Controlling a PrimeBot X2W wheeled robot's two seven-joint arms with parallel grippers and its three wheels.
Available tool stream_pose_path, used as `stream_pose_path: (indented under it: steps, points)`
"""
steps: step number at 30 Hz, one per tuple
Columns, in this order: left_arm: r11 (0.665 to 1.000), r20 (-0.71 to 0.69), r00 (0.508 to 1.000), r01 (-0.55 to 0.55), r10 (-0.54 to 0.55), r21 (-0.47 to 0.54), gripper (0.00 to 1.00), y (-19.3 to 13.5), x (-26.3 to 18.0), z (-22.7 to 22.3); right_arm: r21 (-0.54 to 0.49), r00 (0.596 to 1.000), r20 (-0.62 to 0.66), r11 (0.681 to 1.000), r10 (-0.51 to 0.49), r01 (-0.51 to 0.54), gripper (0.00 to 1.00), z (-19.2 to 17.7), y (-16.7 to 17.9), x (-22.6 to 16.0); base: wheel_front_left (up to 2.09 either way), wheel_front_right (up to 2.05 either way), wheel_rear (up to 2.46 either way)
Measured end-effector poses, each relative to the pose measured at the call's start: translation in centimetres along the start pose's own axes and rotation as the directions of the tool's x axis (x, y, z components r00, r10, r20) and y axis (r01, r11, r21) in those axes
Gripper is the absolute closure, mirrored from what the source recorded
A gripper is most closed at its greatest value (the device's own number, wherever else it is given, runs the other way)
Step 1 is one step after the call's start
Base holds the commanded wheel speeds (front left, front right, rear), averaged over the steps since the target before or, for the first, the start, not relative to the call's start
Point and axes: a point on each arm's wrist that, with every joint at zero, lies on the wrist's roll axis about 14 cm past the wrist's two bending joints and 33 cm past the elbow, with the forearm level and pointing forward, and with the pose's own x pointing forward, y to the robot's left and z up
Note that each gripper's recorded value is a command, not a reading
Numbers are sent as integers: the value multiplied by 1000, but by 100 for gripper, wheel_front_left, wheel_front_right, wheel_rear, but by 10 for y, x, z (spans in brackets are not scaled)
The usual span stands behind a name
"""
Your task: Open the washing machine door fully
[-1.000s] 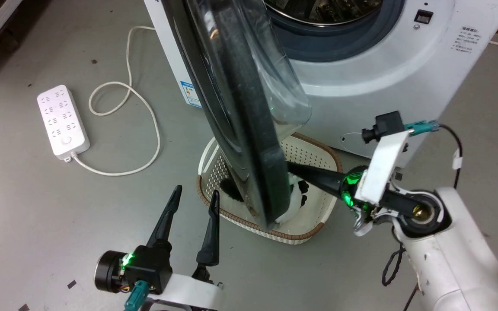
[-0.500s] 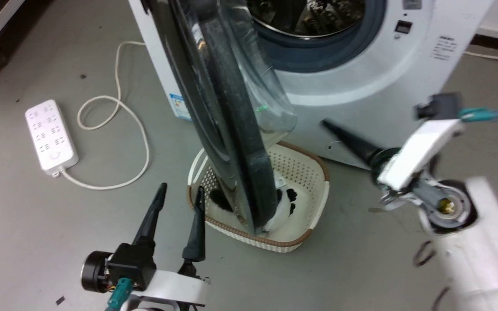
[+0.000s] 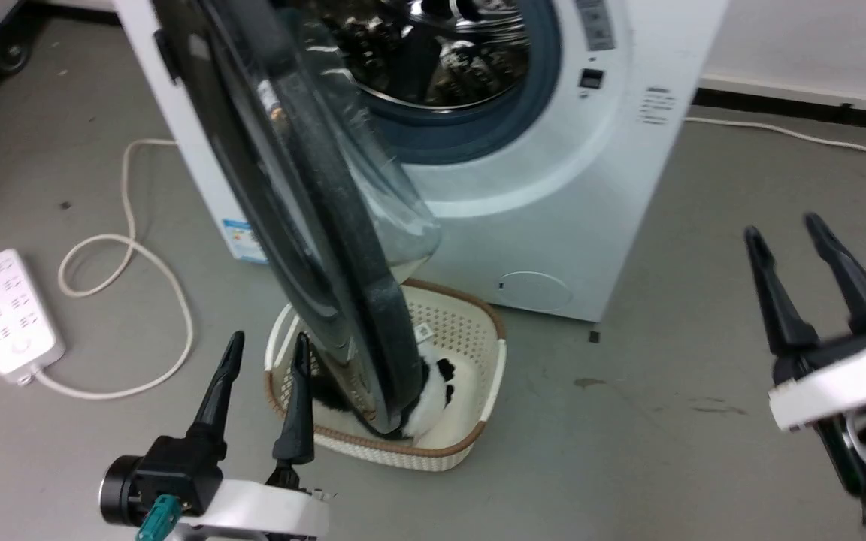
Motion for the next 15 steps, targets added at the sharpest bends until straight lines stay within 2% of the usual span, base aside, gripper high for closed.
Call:
stream_pose_path:
  steps: [3,6,10,15]
  points:
    - [1000,-1,1000,15,-15,1,0,-2,0,-1,-84,997,44,994,-70,73,0,8,-15,-25,0,0,0]
    - [999,-26,999,35,-36,-3,0,-6,-3,-9,-105,988,70,984,-138,145,0,10,-17,-50,0,0,0]
    - [999,-29,998,49,-49,-5,0,-8,-2,-10,-93,980,62,977,-189,194,0,2,-1,-78,0,0,0]
    - [997,-34,997,70,-70,-11,0,-13,0,-13,-45,974,-25,974,-225,224,0,-26,14,-108,0,0,0]
